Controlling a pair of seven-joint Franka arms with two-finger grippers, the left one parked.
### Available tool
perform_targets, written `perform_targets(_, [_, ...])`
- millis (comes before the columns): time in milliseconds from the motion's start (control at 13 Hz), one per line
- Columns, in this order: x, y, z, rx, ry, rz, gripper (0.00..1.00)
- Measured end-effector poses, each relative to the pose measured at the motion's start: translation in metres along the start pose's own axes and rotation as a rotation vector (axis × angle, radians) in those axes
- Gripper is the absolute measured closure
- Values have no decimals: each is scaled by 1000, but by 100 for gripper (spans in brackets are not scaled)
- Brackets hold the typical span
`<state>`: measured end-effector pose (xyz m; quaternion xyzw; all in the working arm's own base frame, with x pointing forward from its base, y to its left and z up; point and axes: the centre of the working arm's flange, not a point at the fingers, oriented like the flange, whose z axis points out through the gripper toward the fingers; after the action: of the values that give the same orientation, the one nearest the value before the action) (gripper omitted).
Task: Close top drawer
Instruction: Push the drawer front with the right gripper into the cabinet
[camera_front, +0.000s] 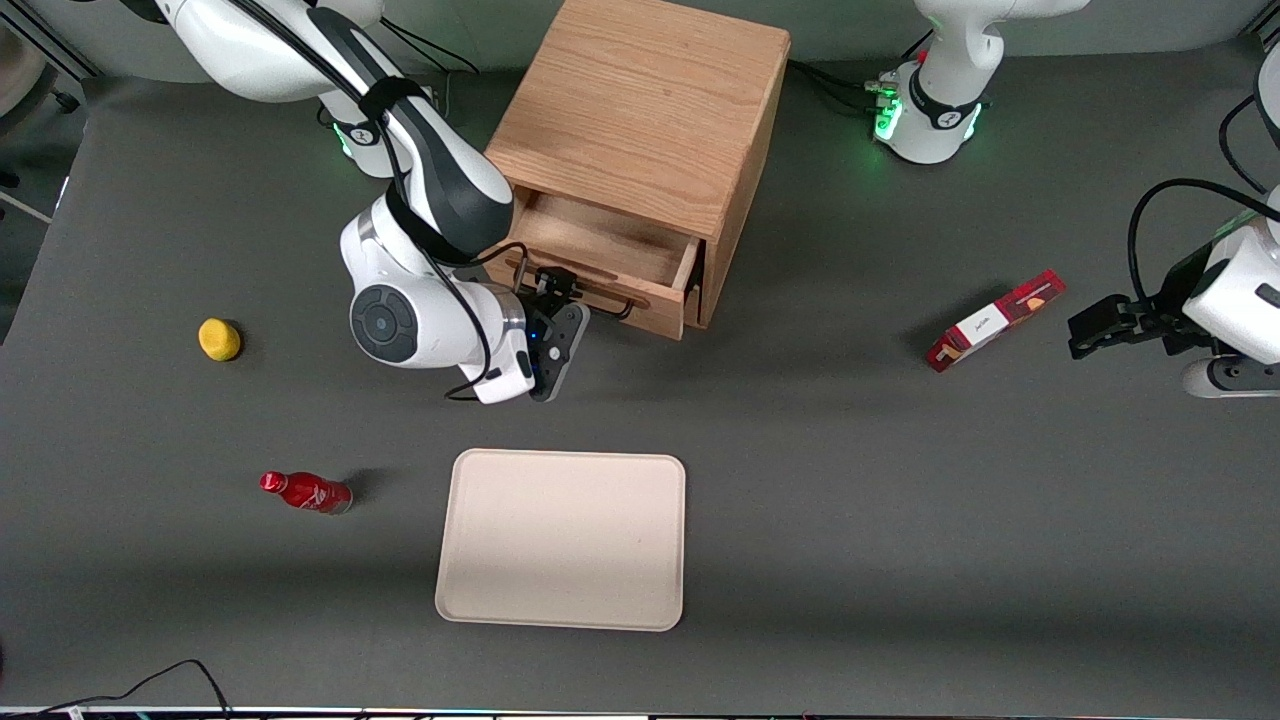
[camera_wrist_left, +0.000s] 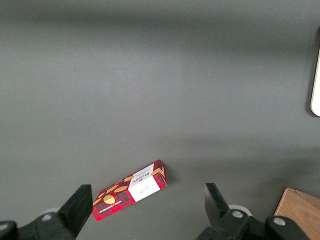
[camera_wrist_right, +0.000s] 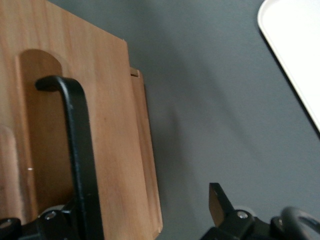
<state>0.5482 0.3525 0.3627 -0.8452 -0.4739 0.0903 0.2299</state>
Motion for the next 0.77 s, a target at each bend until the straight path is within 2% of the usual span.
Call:
perform_targets(462, [-4,-10,2,5,6,4,0])
perform_targets(769, [-5,-31,6,14,-2,-8,0])
